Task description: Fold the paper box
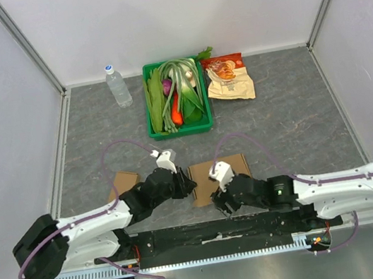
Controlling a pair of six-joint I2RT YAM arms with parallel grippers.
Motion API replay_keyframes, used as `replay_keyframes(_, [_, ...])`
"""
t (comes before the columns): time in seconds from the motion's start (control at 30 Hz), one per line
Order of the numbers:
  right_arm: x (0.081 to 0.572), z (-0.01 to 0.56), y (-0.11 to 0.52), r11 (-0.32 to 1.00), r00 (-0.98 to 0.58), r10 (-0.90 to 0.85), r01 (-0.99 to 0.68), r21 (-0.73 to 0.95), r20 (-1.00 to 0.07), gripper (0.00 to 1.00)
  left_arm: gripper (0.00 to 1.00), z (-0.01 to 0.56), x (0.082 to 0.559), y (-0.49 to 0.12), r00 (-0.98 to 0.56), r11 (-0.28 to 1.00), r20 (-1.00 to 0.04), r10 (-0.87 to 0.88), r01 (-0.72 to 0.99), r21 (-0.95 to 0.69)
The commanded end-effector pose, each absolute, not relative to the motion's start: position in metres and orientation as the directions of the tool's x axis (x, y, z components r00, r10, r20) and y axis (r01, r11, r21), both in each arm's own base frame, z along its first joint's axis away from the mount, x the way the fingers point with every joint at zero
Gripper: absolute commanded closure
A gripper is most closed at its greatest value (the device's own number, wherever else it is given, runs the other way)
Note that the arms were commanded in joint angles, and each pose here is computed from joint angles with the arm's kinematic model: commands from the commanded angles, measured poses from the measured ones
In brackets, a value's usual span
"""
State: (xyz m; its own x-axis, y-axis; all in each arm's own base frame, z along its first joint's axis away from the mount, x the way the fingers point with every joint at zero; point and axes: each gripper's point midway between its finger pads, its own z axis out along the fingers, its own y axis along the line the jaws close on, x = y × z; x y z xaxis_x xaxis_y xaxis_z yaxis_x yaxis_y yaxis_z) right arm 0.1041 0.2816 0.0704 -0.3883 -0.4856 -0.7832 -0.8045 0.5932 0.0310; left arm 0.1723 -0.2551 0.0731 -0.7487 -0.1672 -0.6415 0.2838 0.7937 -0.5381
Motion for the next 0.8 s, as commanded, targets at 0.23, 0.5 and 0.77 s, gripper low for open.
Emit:
replay_keyframes(0.23, [0.096, 0.114, 0.289, 0.517, -0.775, -0.042, -0.557, 0.650, -0.630, 0.21, 0.75, 0.028, 0.171, -0.262, -0.791, 0.823, -0.605, -0.090, 0.283, -0.492])
replay_keyframes(0.5, [0.143, 0.107, 0.232, 0.688, -0.813, 0.057, -0.389, 0.612, -0.580, 0.31, 0.75, 0.034, 0.175, -0.252, -0.771, 0.849, -0.632, -0.078, 0.281, -0.448])
replay_keyframes(0.77, [0.150, 0.060, 0.225, 0.666, -0.818, 0.092, -0.374, 0.645, -0.568, 0.62, 0.53, 0.155, 0.168, -0.301, -0.680, 0.631, -0.731, -0.048, 0.547, -0.551])
